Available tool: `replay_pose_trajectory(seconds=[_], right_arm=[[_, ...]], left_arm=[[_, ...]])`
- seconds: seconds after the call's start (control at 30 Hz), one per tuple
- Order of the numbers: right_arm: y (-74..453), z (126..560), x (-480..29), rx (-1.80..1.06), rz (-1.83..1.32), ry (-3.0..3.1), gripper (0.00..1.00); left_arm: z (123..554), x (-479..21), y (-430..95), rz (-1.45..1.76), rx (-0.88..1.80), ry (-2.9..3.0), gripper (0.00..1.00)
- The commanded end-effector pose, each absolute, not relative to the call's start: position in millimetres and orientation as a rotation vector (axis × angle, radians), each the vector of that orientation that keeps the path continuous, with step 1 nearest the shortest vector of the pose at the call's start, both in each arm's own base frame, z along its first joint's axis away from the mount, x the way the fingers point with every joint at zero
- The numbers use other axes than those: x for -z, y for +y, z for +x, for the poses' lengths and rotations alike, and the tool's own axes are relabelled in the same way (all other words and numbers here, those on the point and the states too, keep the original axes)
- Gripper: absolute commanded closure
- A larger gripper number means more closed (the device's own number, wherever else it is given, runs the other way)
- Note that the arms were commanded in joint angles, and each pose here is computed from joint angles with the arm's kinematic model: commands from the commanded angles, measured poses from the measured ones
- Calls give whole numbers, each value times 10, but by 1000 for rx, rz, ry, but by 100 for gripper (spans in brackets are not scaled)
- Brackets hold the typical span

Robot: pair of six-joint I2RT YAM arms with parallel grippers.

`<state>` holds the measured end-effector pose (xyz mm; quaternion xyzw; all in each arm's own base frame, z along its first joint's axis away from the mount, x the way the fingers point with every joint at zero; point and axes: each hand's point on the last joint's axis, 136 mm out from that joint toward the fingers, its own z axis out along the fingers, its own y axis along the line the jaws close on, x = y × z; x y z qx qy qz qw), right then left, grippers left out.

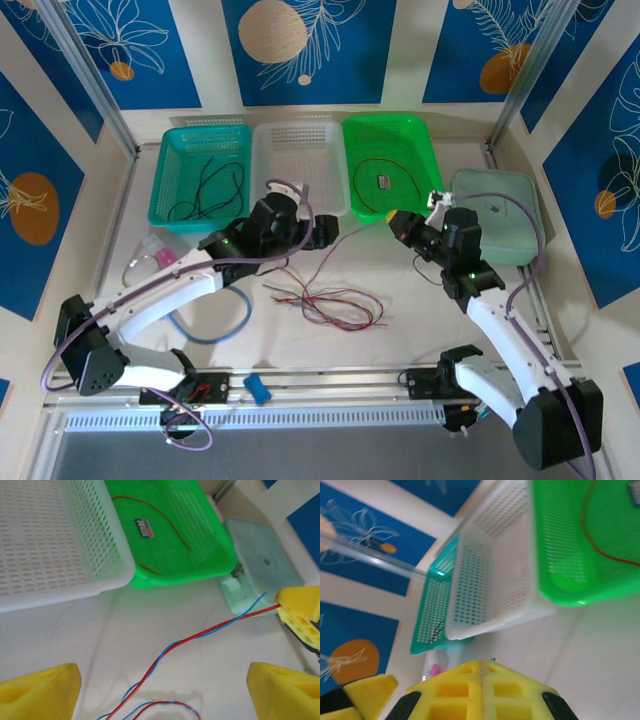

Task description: Untangle the cables

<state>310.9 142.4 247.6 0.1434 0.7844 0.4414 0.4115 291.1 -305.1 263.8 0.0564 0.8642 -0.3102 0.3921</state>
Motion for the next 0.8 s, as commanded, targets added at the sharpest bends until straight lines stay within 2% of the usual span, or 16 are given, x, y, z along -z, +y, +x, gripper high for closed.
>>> replay_pose_trajectory(seconds=[0.0, 0.23, 0.5, 0.77], right_arm=[[1745, 3103, -3075, -1228, 65, 1827, 100], [2191, 3081, -3443, -1294, -165, 1747, 100], [2421, 3092, -3498, -1341, -212, 1737, 100], [2509, 3091, -3501, -1360, -237, 1746, 100]], left_arm=[[2883, -2979, -3086, 108, 991, 2144, 15], [2914, -3219, -3103, 109, 1127, 2087, 22], [2909, -3325, -3162, 110, 1208, 2051, 31], [2933, -3388, -3157, 102, 1210, 2028, 47]])
